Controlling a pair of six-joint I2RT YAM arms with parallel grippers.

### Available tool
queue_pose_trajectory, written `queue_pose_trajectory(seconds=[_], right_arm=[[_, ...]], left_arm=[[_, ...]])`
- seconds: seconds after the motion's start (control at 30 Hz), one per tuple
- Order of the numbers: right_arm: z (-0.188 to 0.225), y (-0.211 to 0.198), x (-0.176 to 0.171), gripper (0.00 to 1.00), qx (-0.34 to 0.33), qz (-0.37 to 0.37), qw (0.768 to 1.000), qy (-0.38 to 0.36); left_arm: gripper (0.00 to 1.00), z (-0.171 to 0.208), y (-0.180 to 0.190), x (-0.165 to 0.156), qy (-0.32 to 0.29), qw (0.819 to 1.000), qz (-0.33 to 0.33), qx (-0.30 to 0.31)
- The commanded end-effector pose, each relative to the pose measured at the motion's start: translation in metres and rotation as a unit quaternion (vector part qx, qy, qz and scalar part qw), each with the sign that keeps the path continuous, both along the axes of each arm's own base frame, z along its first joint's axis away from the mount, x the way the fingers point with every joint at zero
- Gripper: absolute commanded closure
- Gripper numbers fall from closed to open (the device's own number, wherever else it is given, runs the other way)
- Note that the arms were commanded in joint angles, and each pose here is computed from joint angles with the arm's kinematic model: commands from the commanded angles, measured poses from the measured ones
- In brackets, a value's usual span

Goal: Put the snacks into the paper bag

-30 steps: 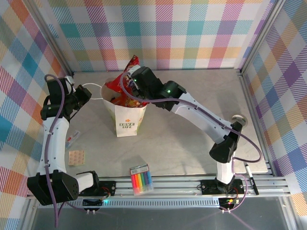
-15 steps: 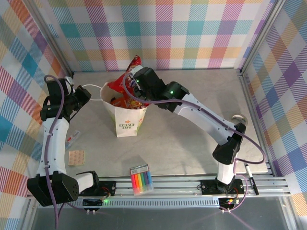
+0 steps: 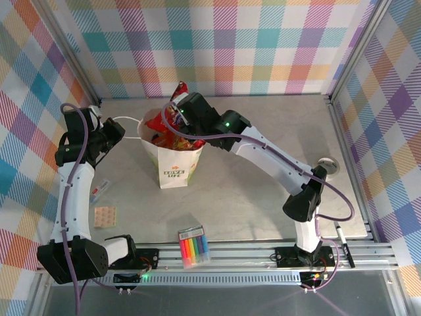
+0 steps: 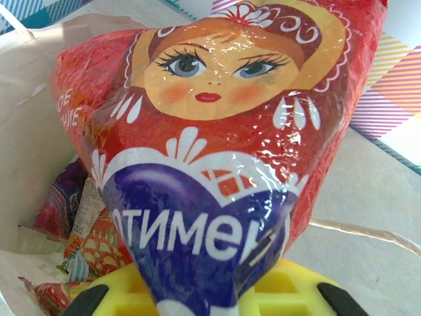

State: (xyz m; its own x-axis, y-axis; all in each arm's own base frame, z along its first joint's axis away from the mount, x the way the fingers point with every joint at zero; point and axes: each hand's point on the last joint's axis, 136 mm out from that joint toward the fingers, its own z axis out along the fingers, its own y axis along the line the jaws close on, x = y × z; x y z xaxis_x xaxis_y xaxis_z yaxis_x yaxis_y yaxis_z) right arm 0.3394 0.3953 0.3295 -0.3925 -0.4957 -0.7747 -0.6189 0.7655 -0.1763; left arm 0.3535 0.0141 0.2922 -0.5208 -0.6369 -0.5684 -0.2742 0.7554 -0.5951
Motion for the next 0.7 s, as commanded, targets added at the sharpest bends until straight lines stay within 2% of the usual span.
queue_pose_trajectory(seconds=[0.0, 0.17, 0.67], right_arm=[[0.046, 0.017, -0.002, 1.00, 0.074, 0.011, 0.997, -0.028], [0.044, 0.039, 0.001, 1.00, 0.098, 0.023, 0.995, -0.012], [0.043, 0.068, 0.000, 1.00, 0.148, 0.045, 0.988, 0.019]], left_arm=[[0.93, 0.006, 0.004, -0.003, -0.013, 1.000, 0.007, -0.004], [0.93, 0.006, 0.002, -0.003, -0.014, 1.000, 0.001, -0.008], [0.93, 0.003, -0.002, -0.003, -0.012, 1.000, -0.008, -0.015]])
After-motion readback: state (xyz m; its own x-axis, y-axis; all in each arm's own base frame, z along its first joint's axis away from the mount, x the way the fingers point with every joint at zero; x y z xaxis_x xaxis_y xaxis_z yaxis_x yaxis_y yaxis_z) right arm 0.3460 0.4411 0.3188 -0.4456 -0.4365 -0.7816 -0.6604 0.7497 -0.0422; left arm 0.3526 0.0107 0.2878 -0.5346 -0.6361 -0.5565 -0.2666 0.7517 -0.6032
